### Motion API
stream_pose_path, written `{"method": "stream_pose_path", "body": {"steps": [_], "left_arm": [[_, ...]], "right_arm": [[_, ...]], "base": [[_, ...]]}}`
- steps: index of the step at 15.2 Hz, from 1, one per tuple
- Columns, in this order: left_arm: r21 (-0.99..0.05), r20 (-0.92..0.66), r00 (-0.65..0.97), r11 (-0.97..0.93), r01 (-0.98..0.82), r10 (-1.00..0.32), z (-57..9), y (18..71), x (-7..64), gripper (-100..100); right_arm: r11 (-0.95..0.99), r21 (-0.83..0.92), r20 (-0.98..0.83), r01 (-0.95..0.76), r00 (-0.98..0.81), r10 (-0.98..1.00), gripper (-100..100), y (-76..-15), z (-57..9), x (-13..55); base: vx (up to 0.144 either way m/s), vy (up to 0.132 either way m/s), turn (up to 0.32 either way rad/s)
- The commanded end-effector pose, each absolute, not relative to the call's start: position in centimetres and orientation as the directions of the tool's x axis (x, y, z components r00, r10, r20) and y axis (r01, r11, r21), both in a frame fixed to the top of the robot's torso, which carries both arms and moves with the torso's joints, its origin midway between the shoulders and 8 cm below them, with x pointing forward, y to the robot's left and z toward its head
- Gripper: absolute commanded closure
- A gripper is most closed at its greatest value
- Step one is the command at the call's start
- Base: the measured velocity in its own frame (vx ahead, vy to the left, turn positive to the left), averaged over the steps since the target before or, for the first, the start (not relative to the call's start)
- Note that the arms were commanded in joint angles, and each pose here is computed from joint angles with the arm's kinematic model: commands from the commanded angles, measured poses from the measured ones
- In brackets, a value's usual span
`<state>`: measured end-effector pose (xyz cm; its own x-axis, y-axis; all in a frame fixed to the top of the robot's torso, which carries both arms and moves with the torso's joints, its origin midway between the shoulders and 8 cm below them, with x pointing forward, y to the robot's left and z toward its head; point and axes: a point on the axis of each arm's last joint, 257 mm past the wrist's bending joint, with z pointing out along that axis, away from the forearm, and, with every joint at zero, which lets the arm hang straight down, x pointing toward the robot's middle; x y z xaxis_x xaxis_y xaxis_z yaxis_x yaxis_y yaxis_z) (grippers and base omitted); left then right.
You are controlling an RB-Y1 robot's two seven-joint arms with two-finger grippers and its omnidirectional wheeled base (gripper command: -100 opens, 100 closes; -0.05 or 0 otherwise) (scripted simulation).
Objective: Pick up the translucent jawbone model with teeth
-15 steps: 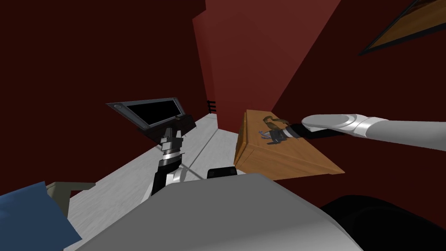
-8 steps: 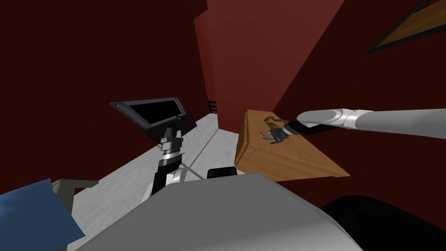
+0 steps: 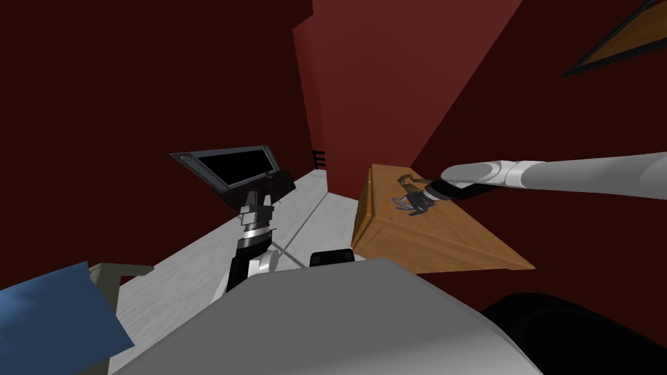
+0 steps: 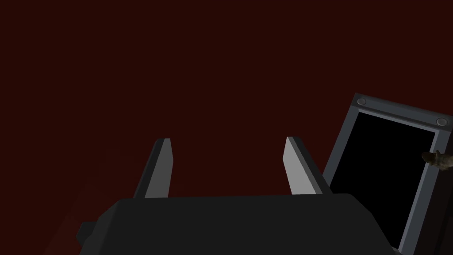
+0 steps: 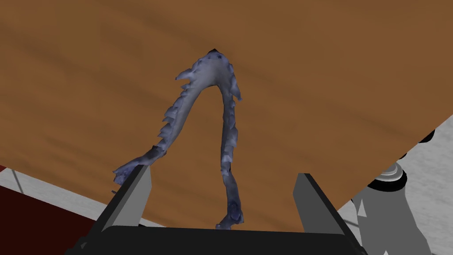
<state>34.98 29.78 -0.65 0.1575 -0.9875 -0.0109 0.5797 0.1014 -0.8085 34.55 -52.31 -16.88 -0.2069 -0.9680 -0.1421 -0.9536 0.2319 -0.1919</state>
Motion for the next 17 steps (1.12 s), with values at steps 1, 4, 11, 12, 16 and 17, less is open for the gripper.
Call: {"method": "stream_pose_path", "body": {"steps": [1,4,11,12,16,17], "left_arm": [[-0.808,-0.011,0.157,0.101,0.58,-0.987,-0.7,29.8,35.0,0],[-0.808,-0.011,0.157,0.101,0.58,-0.987,-0.7,29.8,35.0,0],[-0.808,-0.011,0.157,0.101,0.58,-0.987,-0.7,29.8,35.0,0],[-0.808,-0.011,0.157,0.101,0.58,-0.987,-0.7,29.8,35.0,0],[-0.808,-0.011,0.157,0.101,0.58,-0.987,-0.7,29.8,35.0,0],[-0.808,-0.011,0.157,0.101,0.58,-0.987,-0.7,29.8,35.0,0]], "right_arm": [[0.253,-0.187,-0.147,-0.949,-0.227,-0.963,-100,-54.0,-17.1,33.5],[0.251,-0.187,-0.147,-0.95,-0.226,-0.963,-100,-55.3,-17.4,32.6],[0.294,-0.183,-0.152,-0.938,-0.268,-0.951,-100,-59.0,-18.2,29.9],[0.277,-0.185,-0.149,-0.943,-0.252,-0.956,-100,-59.0,-18.2,29.9],[0.31,-0.186,-0.15,-0.932,-0.285,-0.947,-100,-61.4,-18.6,27.8],[0.298,-0.188,-0.147,-0.936,-0.273,-0.951,-100,-61.4,-18.6,27.8]], "base": [[0.038,0.071,0.075],[0.032,0.084,0.06],[0.031,0.057,0.05],[0.025,0.054,0.056],[0.031,0.061,0.053],[0.031,0.056,0.052]]}}
